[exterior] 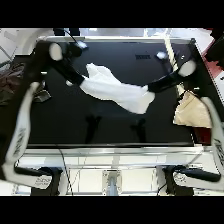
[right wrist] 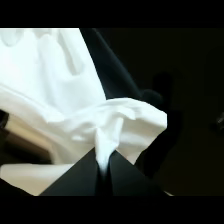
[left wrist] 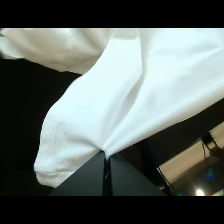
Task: Fold the shirts.
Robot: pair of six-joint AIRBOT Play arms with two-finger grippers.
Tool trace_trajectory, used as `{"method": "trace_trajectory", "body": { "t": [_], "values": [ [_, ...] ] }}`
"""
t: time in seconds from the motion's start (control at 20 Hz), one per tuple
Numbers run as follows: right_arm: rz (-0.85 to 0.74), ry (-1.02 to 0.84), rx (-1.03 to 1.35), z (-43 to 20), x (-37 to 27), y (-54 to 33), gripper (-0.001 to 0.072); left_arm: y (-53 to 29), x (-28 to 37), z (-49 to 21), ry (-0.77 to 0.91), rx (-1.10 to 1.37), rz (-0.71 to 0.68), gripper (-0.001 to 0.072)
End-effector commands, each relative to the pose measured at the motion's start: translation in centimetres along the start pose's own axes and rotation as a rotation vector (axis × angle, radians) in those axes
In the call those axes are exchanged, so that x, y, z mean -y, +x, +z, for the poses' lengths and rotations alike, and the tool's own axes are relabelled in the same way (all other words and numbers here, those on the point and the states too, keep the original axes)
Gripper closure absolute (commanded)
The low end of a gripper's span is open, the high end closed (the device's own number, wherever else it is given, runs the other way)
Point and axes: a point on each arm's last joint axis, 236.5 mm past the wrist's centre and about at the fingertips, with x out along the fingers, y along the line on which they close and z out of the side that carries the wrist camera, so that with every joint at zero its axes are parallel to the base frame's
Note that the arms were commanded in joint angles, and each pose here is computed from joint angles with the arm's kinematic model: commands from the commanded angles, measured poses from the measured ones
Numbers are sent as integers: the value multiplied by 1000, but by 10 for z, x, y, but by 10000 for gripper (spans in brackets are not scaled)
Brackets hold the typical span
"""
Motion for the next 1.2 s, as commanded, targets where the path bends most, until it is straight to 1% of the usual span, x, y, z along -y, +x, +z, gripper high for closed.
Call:
{"method": "trace_trajectory", "body": {
  "t": [0.0,0.15,0.25,0.3,0.35,0.45,0.5,0.6,0.7,0.8,0.9,0.95,1.0,1.05,1.1,1.15],
  "values": [
    [-131,-144,205,10,-29,-159,693,-145,-23,11,-54,305,187,698],
    [-226,-231,586,15,-74,-307,695,-297,-22,22,-45,740,332,699],
    [-255,-254,777,13,-96,-374,696,-375,-15,19,-43,975,397,701],
    [-260,-266,822,14,-102,-390,697,-390,-12,13,-73,1014,390,700],
    [-266,-269,843,18,-103,-396,696,-386,-12,9,-77,992,386,701],
    [-266,-260,845,42,-93,-385,696,-339,-23,6,-89,824,383,700],
    [-260,-249,810,55,-83,-366,696,-305,-24,8,-95,724,350,700],
    [-241,-212,675,86,-54,-301,695,-227,-36,10,-93,496,329,699],
    [-209,-166,498,110,-18,-211,695,-145,-57,15,-72,298,356,698],
    [-164,-107,316,121,17,-102,693,-54,-81,16,-25,111,406,698],
    [-136,-7,222,127,51,-1,691,38,-100,7,34,-46,433,698],
    [-120,62,203,128,64,44,637,79,-106,-4,50,-118,439,697],
    [-89,145,193,127,72,88,387,118,-107,-18,34,-180,441,693],
    [-57,212,192,126,76,122,136,147,-109,-30,-20,-220,459,671],
    [-33,263,200,126,78,145,83,165,-112,-37,-87,-230,486,533],
    [-18,290,207,126,80,160,83,177,-116,-38,-135,-215,511,312]
  ]
}}
